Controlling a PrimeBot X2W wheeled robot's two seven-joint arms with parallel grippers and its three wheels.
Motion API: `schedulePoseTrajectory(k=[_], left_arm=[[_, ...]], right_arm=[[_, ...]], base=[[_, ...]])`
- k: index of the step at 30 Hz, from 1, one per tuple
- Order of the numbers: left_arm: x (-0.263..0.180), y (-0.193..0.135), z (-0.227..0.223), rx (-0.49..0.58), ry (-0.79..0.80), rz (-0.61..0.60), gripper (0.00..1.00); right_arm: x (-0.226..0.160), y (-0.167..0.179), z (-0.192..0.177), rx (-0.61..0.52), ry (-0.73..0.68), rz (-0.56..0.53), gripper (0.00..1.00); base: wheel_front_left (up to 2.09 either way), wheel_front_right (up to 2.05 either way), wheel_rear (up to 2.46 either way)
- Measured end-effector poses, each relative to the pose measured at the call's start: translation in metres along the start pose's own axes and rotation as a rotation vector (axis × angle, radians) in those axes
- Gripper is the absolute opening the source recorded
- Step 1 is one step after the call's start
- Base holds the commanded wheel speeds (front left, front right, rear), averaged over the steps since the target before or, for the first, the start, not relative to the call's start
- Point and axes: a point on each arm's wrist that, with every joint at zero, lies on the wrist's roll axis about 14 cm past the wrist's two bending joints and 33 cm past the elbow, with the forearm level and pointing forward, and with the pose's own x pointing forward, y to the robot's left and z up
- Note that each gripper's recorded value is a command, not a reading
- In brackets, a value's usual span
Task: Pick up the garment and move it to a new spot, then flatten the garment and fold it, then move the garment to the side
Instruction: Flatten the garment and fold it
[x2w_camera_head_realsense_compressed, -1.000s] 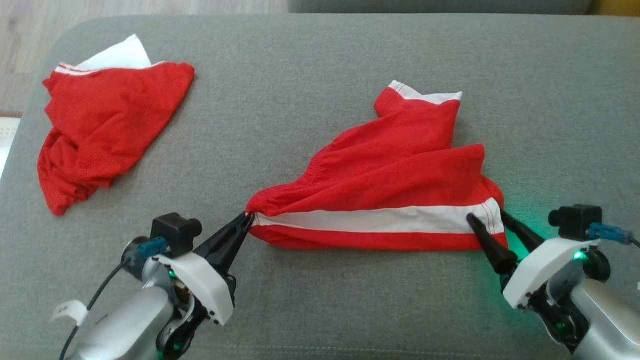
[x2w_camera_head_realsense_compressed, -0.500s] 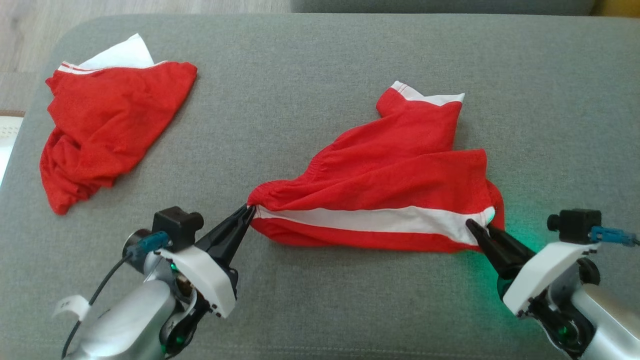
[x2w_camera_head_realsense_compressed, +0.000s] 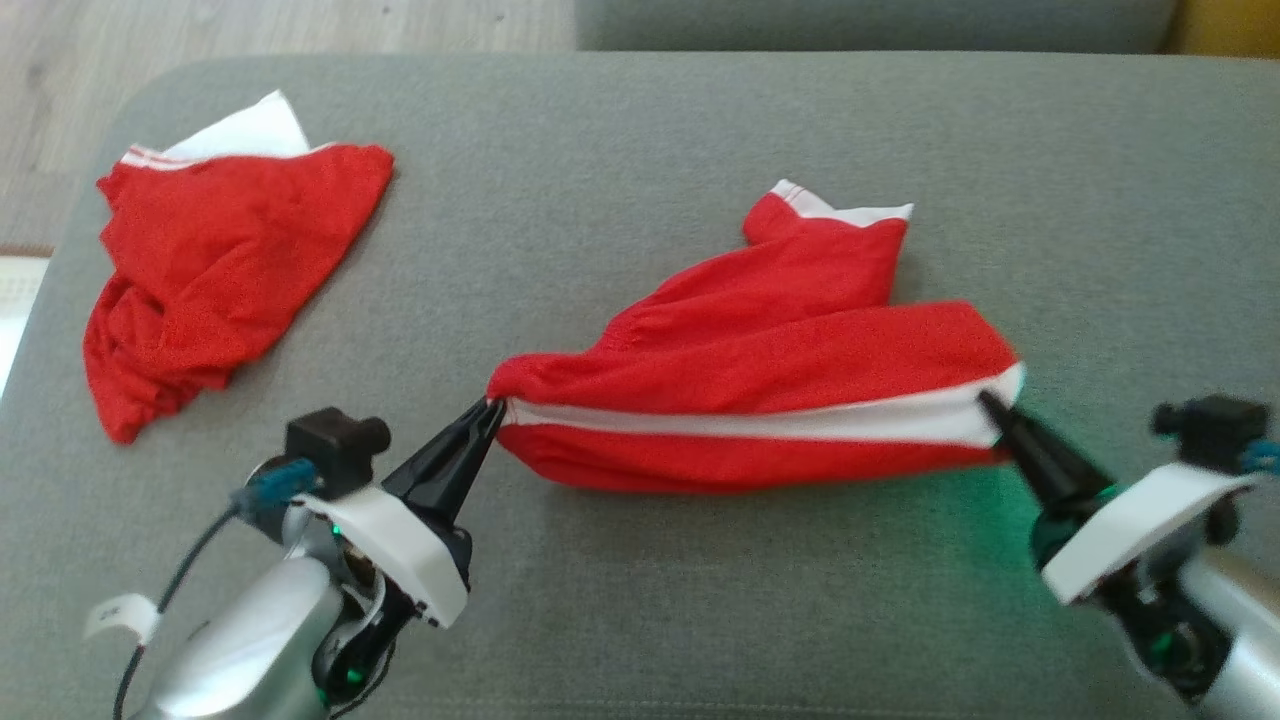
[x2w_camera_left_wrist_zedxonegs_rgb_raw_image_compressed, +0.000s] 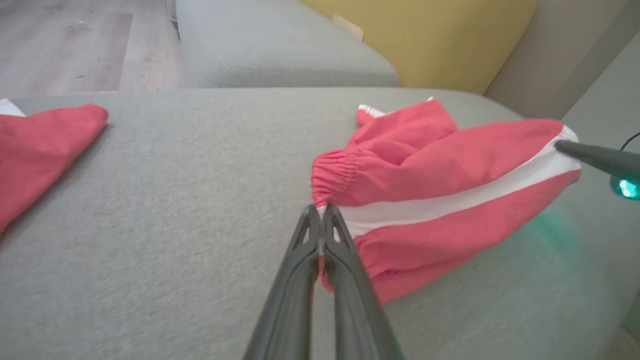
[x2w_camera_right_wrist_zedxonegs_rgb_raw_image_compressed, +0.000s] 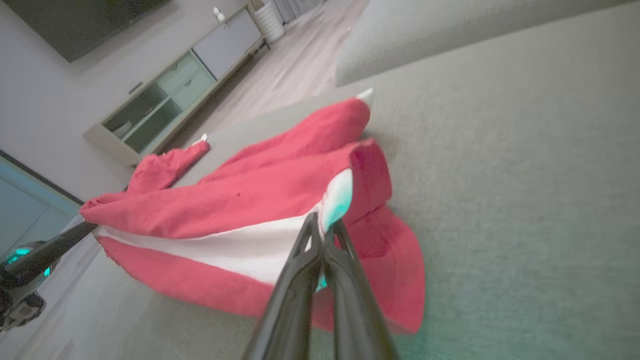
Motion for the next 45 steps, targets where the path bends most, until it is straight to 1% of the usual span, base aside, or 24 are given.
schedulePoseTrajectory(k=[3, 5, 7, 9, 12, 13, 15, 18, 20, 23, 28, 30, 33, 36, 39, 41, 43, 45], left_arm=[[0.003, -0.010, 0.019, -0.074, -0.065, -0.030, 0.00], [0.005, -0.020, 0.036, -0.095, -0.105, -0.074, 0.00], [0.010, -0.027, 0.057, -0.104, -0.133, -0.117, 0.00], [0.018, -0.034, 0.089, -0.106, -0.170, -0.173, 0.00], [0.030, -0.056, 0.147, -0.069, -0.229, -0.290, 0.00], [0.034, -0.064, 0.167, -0.067, -0.254, -0.330, 0.00], [0.044, -0.075, 0.203, -0.059, -0.296, -0.388, 0.00], [0.068, -0.077, 0.241, 0.000, -0.329, -0.417, 0.00], [0.091, -0.078, 0.262, 0.014, -0.355, -0.424, 0.00], [0.128, -0.088, 0.286, 0.041, -0.397, -0.442, 0.00], [0.177, -0.097, 0.321, 0.111, -0.556, -0.443, 0.00], [0.192, -0.096, 0.328, 0.096, -0.608, -0.441, 0.00], [0.213, -0.098, 0.313, 0.087, -0.598, -0.447, 0.00], [0.227, -0.100, 0.286, 0.080, -0.546, -0.461, 0.00], [0.228, -0.099, 0.270, 0.061, -0.527, -0.467, 0.00], [0.221, -0.095, 0.232, 0.075, -0.466, -0.466, 0.00], [0.212, -0.091, 0.201, 0.057, -0.408, -0.459, 0.00], [0.198, -0.091, 0.167, 0.039, -0.344, -0.459, 0.00]], right_arm=[[-0.011, -0.001, 0.033, 0.007, -0.112, 0.001, 0.00], [-0.021, -0.001, 0.064, -0.003, -0.197, 0.009, 0.00], [-0.033, 0.002, 0.103, -0.043, -0.297, 0.024, 0.00], [-0.047, 0.006, 0.142, -0.065, -0.395, 0.035, 0.00], [-0.068, 0.005, 0.191, -0.106, -0.512, 0.027, 0.00], [-0.074, 0.003, 0.205, -0.119, -0.544, 0.018, 0.00], [-0.080, -0.008, 0.232, -0.180, -0.567, -0.023, 0.00], [-0.076, -0.023, 0.272, -0.274, -0.591, -0.082, 0.00], [-0.069, -0.028, 0.302, -0.316, -0.627, -0.109, 0.00], [-0.058, -0.041, 0.342, -0.369, -0.689, -0.164, 0.00], [-0.044, -0.054, 0.385, -0.462, -0.778, -0.222, 0.00], [-0.044, -0.058, 0.396, -0.493, -0.810, -0.238, 0.00], [-0.044, -0.065, 0.400, -0.520, -0.824, -0.254, 0.00], [-0.035, -0.069, 0.388, -0.529, -0.790, -0.246, 0.00], [-0.028, -0.066, 0.377, -0.523, -0.769, -0.219, 0.00], [-0.021, -0.069, 0.345, -0.473, -0.712, -0.189, 0.00], [-0.020, -0.080, 0.313, -0.409, -0.654, -0.192, 0.00], [-0.021, -0.094, 0.270, -0.333, -0.578, -0.209, 0.00]], base=[[0.00, 0.00, 0.00], [0.00, 0.00, 0.00], [0.00, 0.00, 0.00], [0.00, 0.00, 0.00], [0.00, 0.00, 0.00], [0.00, 0.00, 0.00], [0.00, 0.00, 0.00], [0.00, 0.00, 0.00], [0.00, 0.00, 0.00], [0.00, 0.00, 0.00], [0.00, 0.00, 0.00], [0.00, 0.00, 0.00], [0.00, 0.00, 0.00], [0.00, 0.00, 0.00], [0.00, 0.00, 0.00], [0.00, 0.00, 0.00], [0.00, 0.00, 0.00], [0.00, 0.00, 0.00]])
